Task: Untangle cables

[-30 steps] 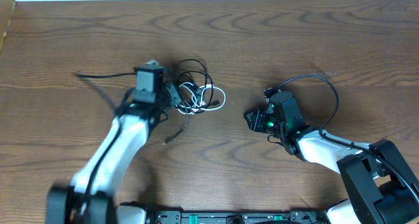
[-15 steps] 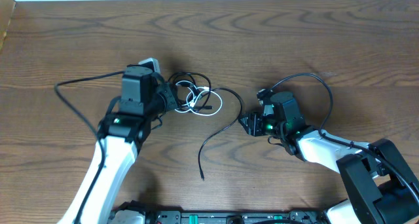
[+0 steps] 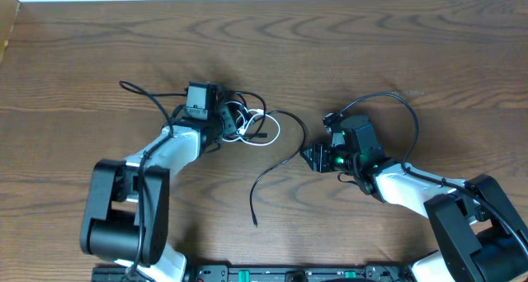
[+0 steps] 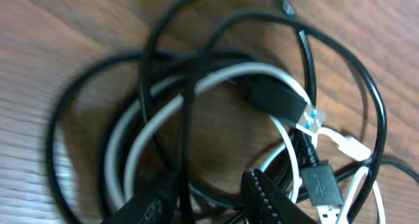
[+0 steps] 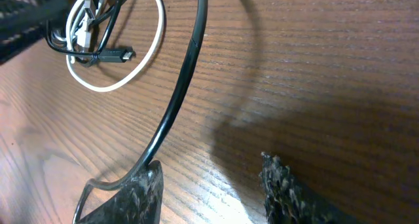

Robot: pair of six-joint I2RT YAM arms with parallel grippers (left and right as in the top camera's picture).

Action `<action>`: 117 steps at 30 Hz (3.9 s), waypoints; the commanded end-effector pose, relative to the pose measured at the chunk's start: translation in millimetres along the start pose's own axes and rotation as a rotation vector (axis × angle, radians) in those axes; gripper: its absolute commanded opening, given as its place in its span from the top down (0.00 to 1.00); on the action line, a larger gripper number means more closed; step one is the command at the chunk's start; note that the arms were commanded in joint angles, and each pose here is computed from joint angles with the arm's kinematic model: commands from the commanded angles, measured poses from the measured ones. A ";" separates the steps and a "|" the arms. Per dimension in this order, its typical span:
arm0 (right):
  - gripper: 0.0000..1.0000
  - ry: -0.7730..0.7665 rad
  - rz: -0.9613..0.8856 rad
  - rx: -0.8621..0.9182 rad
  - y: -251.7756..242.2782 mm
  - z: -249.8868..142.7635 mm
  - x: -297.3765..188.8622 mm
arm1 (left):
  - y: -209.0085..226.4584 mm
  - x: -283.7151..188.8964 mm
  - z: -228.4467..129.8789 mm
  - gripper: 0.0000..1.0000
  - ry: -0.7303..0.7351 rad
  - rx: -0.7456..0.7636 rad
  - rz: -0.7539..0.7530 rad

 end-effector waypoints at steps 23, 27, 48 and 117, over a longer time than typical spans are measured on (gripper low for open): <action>0.56 0.006 -0.008 -0.021 0.9 0.5 2.7 | -144.5 -69.6 -61.0 0.33 0.270 0.357 -0.825; 0.56 0.006 -0.009 -0.021 0.9 0.5 2.7 | -120.9 -65.4 -25.1 0.29 0.177 0.279 -0.770; 0.55 -0.001 -0.025 -0.018 -0.9 1.3 2.7 | 35.4 -36.5 45.6 0.28 -0.134 -0.091 0.028; 0.35 -0.082 0.329 -0.475 132.7 115.9 -32.5 | -124.0 -232.3 -7.4 0.93 -0.187 0.201 -0.839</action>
Point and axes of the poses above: each gripper's point midway between its finger pads, its own x axis out along the fingers, its own y axis along the line the jaws close on, z = x × y, the point moved 6 cm from there along -x, back along the fingers, and after that the axes turned 6 degrees about -x, right-handed, at the moved point
